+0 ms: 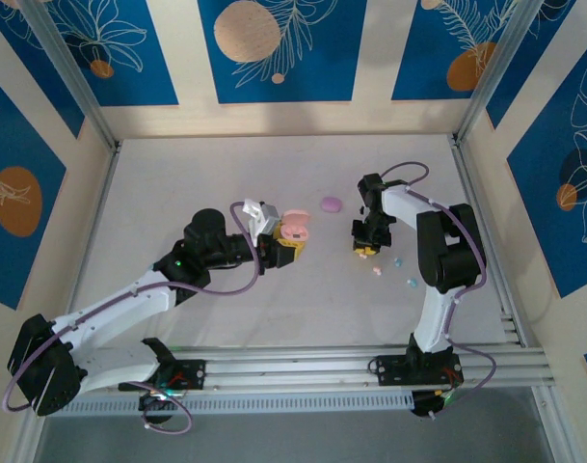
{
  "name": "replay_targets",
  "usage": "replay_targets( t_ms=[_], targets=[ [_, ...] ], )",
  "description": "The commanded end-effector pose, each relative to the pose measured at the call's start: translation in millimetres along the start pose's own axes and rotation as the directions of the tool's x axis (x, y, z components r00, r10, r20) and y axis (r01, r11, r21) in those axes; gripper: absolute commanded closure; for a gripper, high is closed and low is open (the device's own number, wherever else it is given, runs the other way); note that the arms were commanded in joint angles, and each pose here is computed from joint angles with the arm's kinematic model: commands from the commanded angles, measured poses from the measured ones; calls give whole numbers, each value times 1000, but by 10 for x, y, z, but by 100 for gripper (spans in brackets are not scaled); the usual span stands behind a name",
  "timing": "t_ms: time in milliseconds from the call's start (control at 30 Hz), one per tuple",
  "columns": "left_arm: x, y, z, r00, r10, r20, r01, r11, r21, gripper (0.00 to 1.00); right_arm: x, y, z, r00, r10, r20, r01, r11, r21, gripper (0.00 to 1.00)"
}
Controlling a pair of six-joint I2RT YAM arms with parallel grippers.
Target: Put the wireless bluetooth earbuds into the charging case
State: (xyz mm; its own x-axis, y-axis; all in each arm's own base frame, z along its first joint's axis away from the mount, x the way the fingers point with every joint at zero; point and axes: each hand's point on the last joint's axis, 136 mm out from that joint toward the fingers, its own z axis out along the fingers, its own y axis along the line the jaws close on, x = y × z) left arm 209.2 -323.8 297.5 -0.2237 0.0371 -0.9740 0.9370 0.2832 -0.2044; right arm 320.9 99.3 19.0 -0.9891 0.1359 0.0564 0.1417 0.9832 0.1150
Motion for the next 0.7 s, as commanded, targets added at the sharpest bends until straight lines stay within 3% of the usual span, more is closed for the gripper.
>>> replay_targets(
  t_ms=[0, 133, 267, 367, 433, 567, 667],
  targets=[
    [-114, -62, -7, 999, 27, 35, -27, 1000, 13, 74, 4, 33, -71, 1000, -13, 3, 13, 1000, 0, 79],
    [-106, -59, -7, 999, 28, 32, -29, 1000, 10, 74, 35, 209, -260, 999, -21, 30, 25, 993, -116, 80],
    [-87, -30, -12, 999, 34, 27, -34, 999, -6, 74, 141, 678, -690, 999, -14, 50, 35, 887, -460, 80],
    [-41, -1, -22, 999, 49, 11, -48, 999, -25, 74, 269, 1044, -1145, 999, -24, 38, 44, 673, -738, 79],
    [-35, 3, -35, 998, 59, 5, -59, 998, -31, 74, 373, 1215, -1429, 998, -64, 23, 54, 521, -852, 79],
    [-35, 7, -58, 997, 75, 3, -75, 996, -40, 74, 589, 1392, -1933, 983, -177, 44, 93, 279, -956, 79],
    [-30, 9, -64, 997, 82, 3, -81, 996, -42, 74, 702, 1417, -2170, 969, -233, 77, 122, 183, -976, 80]
  ],
)
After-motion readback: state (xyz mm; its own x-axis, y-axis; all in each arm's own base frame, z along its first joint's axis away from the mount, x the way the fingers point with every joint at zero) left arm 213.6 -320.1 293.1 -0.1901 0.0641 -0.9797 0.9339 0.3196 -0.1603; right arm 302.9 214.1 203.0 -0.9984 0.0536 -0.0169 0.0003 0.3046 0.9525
